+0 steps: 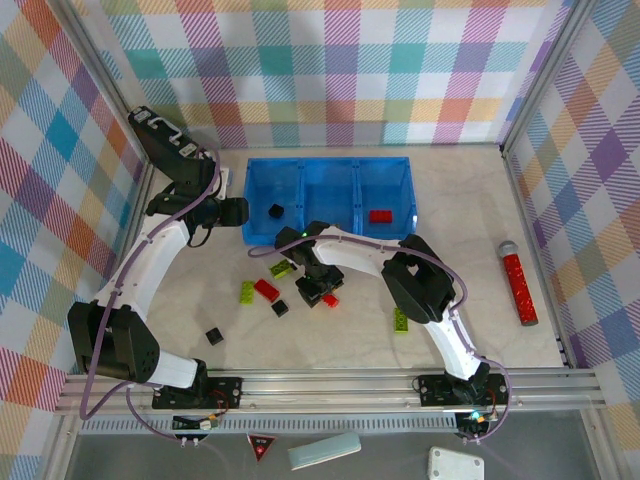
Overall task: Sort the legos into containers by color
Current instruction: Pick up the lego from the center of the table, then place the lego in the container.
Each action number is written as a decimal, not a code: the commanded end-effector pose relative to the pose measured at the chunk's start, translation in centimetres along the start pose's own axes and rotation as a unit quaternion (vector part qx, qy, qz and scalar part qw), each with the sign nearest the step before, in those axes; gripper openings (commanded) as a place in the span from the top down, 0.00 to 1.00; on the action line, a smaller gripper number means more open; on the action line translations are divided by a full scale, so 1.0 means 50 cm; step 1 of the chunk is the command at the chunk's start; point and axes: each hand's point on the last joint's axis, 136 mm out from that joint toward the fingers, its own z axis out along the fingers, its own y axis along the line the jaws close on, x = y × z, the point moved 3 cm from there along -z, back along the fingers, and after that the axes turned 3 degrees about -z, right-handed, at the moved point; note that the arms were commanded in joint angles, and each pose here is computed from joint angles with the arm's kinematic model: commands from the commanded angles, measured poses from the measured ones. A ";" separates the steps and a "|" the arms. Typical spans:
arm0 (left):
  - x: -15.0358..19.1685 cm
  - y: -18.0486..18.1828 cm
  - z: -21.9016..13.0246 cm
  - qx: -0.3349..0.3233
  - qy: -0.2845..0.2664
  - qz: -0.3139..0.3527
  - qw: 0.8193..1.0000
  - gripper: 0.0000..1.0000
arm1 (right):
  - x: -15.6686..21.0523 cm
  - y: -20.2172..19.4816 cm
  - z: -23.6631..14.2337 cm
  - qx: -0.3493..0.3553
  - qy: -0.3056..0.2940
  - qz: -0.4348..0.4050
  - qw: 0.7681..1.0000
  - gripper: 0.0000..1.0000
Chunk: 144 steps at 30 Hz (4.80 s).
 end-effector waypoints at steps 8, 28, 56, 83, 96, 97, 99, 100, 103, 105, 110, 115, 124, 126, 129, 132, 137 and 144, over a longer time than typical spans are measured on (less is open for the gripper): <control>-0.002 0.003 0.000 0.003 -0.001 0.000 1.000 0.40 | 0.009 0.001 0.003 0.008 0.014 0.002 1.000 0.60; -0.001 0.003 0.001 0.003 0.000 0.000 1.000 0.40 | 0.011 -0.018 -0.060 0.014 -0.015 0.030 0.999 0.69; 0.000 0.003 0.001 0.004 -0.001 -0.001 1.000 0.40 | 0.023 -0.365 -0.243 -0.046 -0.132 0.237 0.961 0.68; 0.004 0.006 0.009 0.000 0.003 0.001 1.000 0.40 | -0.145 -0.534 -0.121 -0.139 -0.151 0.326 0.923 0.69; 0.004 0.008 0.010 -0.003 0.003 0.001 1.000 0.40 | -0.170 -0.541 -0.090 -0.163 -0.150 0.333 0.917 0.65; 0.004 0.008 0.009 -0.003 0.003 0.001 1.000 0.40 | -0.170 -0.542 -0.089 -0.163 -0.150 0.333 0.916 0.64; 0.003 0.007 0.010 -0.002 0.003 0.001 1.000 0.40 | -0.171 -0.540 -0.091 -0.165 -0.151 0.333 0.916 0.63; 0.004 0.007 0.011 -0.001 0.004 0.001 1.000 0.40 | -0.172 -0.539 -0.091 -0.168 -0.151 0.334 0.915 0.62; 0.003 0.007 0.010 -0.001 0.003 0.001 1.000 0.40 | -0.173 -0.538 -0.097 -0.172 -0.154 0.335 0.914 0.60; 0.003 0.007 0.010 -0.002 0.003 0.001 1.000 0.40 | -0.173 -0.538 -0.100 -0.173 -0.156 0.335 0.913 0.60; 0.002 0.008 0.007 -0.003 0.001 0.001 1.000 0.40 | -0.179 -0.534 -0.119 -0.182 -0.169 0.334 0.909 0.72; 0.002 0.008 0.004 -0.003 -0.001 0.001 1.000 0.40 | -0.188 -0.529 -0.131 -0.200 -0.181 0.330 0.905 0.72; 0.002 0.009 0.004 -0.004 -0.001 0.002 1.000 0.40 | -0.198 -0.528 -0.121 -0.241 -0.196 0.312 0.898 0.72; 0.003 0.009 0.005 -0.005 0.001 0.003 1.000 0.40 | -0.199 -0.530 -0.124 -0.253 -0.204 0.307 0.894 0.72; 0.003 0.009 0.007 -0.006 0.002 0.003 1.000 0.40 | -0.202 -0.531 -0.124 -0.271 -0.215 0.304 0.888 0.72; 0.004 0.010 0.010 -0.007 0.004 0.003 1.000 0.40 | -0.207 -0.529 -0.118 -0.286 -0.217 0.299 0.884 0.72; 0.005 0.011 0.011 -0.008 0.005 0.003 1.000 0.40 | -0.211 -0.527 -0.102 -0.299 -0.214 0.292 0.883 0.67; 0.005 0.010 0.011 -0.008 0.006 0.004 1.000 0.40 | -0.210 -0.529 -0.112 -0.295 -0.218 0.292 0.883 0.59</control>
